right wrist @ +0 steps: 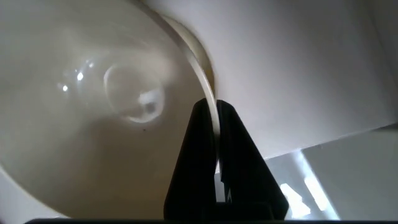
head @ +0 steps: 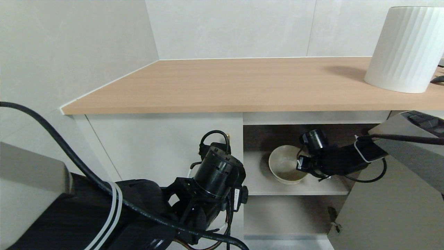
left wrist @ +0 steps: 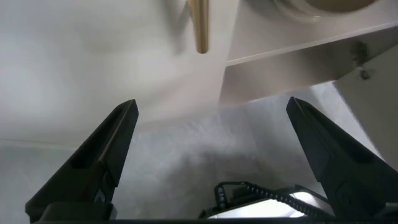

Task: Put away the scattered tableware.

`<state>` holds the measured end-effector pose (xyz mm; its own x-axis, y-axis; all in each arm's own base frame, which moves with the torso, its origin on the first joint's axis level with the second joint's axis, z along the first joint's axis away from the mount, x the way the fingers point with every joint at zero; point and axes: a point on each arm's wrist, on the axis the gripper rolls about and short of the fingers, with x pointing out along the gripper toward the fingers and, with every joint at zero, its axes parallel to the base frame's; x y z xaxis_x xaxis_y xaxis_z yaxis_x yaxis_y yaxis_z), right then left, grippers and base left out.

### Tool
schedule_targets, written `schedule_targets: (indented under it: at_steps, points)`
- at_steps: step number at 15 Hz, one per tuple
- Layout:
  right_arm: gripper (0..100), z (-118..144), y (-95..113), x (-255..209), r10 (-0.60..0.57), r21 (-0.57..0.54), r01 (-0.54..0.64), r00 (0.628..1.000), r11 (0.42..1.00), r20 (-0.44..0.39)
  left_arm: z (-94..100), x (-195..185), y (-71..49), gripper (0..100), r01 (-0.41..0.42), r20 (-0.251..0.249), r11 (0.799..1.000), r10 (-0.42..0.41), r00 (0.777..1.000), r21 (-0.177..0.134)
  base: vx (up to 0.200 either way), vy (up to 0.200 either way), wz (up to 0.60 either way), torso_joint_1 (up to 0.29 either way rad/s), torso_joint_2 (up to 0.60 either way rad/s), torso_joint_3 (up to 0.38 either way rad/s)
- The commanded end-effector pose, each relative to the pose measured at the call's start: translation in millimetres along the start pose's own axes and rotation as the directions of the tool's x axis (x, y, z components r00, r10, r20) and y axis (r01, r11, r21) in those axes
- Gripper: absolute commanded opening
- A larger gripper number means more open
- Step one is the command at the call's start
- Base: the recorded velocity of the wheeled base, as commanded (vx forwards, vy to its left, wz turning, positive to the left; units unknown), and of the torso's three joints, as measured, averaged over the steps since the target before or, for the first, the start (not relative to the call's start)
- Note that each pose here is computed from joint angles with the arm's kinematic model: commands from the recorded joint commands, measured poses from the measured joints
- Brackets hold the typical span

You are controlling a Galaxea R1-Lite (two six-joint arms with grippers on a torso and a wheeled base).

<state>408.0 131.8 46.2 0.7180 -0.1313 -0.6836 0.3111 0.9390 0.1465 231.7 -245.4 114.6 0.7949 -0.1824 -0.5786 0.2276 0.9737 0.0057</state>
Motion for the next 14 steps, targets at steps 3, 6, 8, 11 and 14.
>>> schedule_targets:
  at_steps: [3,6,8,11,14]
  points:
    - [0,-7.6,4.9,-2.5,0.007,0.008,-0.007,1.0,1.0,-0.013,0.6,0.9,0.7,100,-0.003,0.001,1.0,0.003,1.0,-0.003,0.0,0.0,0.0,0.0,0.0,0.0]
    - [0,-6.5,5.3,-3.0,0.009,0.024,-0.008,1.0,1.0,-0.007,0.6,0.9,0.7,100,-0.003,0.001,1.0,0.003,1.0,-0.003,0.0,0.0,0.0,0.0,0.0,0.0]
    - [0,-7.3,5.0,-2.5,0.006,0.027,-0.006,1.0,1.0,-0.009,0.6,0.9,0.7,100,-0.003,0.001,1.0,0.003,1.0,-0.003,0.0,0.0,0.0,0.0,0.0,0.0]
    - [0,-9.9,1.3,-3.8,-0.016,0.034,0.017,1.0,0.999,-0.01,0.8,1.1,1.2,100,-0.004,0.001,1.0,0.004,1.0,-0.003,0.0,0.0,0.0,0.0,0.0,0.0]
    - [0,-9.5,0.5,-4.4,-0.016,0.039,0.017,1.0,0.999,-0.01,1.3,1.0,1.7,100,-0.005,0.002,1.0,0.005,1.0,-0.005,0.0,0.0,0.0,0.0,0.0,0.0]
